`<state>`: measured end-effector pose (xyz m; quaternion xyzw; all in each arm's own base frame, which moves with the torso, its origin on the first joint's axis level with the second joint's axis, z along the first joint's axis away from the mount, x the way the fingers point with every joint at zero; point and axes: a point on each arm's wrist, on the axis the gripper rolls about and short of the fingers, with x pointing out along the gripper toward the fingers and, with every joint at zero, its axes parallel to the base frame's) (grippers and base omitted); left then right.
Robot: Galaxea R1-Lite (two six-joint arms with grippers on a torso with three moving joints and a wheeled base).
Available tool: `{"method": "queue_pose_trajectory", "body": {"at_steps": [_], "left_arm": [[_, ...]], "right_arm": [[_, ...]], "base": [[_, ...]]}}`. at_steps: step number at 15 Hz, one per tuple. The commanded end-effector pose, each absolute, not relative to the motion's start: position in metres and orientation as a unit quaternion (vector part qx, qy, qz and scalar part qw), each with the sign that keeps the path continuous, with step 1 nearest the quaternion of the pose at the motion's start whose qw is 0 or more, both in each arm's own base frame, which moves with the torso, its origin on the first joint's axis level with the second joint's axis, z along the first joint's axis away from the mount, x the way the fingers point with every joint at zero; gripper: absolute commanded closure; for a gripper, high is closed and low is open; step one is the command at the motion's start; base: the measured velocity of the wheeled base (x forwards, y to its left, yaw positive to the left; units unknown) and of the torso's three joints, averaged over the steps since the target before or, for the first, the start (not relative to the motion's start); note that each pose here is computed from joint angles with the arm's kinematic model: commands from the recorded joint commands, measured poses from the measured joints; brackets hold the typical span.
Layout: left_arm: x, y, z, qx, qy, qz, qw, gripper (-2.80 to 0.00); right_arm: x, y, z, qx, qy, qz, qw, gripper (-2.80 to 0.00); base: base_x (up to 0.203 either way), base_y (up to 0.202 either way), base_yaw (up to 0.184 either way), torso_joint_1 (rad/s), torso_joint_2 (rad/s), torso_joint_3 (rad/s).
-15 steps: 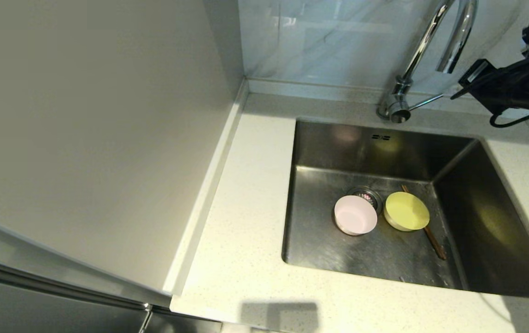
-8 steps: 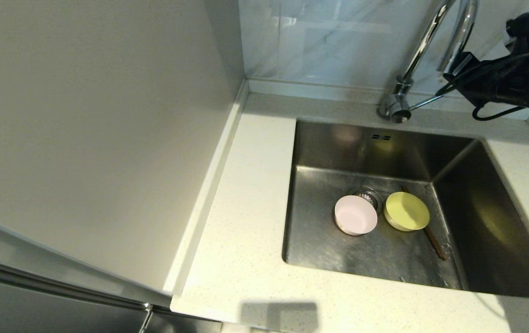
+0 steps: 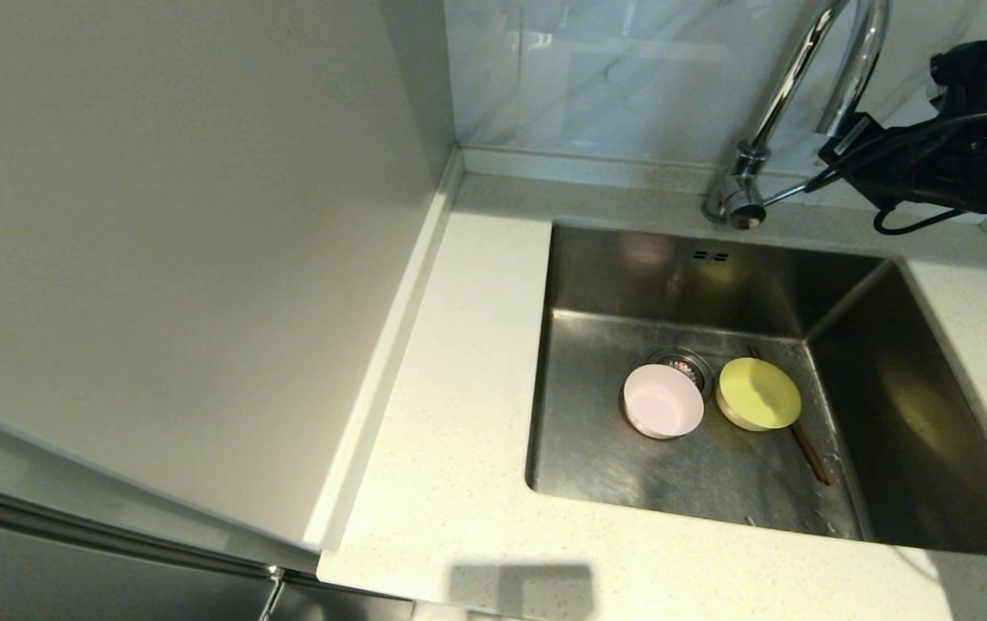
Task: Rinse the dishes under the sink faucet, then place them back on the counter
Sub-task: Turn on the faucet
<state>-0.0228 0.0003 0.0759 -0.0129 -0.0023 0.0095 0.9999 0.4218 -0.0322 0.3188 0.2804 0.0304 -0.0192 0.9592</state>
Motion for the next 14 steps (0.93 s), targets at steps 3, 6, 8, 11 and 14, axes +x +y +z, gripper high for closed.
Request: {"method": "queue_pose_trajectory", "body": {"at_steps": [3,6,8,11,14], "left_arm": [[-0.023,0.000,0.076,-0.013,-0.004,0.010,1.000,0.00],[-0.023,0.000,0.076,-0.013,-0.004,0.010,1.000,0.00],[-0.023,0.000,0.076,-0.013,-0.004,0.010,1.000,0.00],[-0.023,0.000,0.076,-0.013,-0.004,0.010,1.000,0.00],[-0.023,0.000,0.076,-0.013,-0.004,0.010,1.000,0.00]], "right_arm": [[0.428,-0.034,0.310,0.272,0.041,-0.024,0.961,0.00],[0.428,-0.040,0.309,0.261,0.043,-0.030,0.964,0.00],[0.426,-0.044,0.309,0.250,0.045,-0.033,0.967,0.00],[0.424,-0.052,0.308,0.233,0.054,-0.035,0.970,0.00],[0.418,-0.056,0.312,0.233,0.058,-0.027,0.970,0.00]], "base": [[0.000,0.000,0.000,0.000,0.00,0.000],[0.000,0.000,0.000,0.000,0.00,0.000],[0.000,0.000,0.000,0.000,0.00,0.000],[0.000,0.000,0.000,0.000,0.00,0.000],[0.000,0.000,0.000,0.000,0.00,0.000]]}}
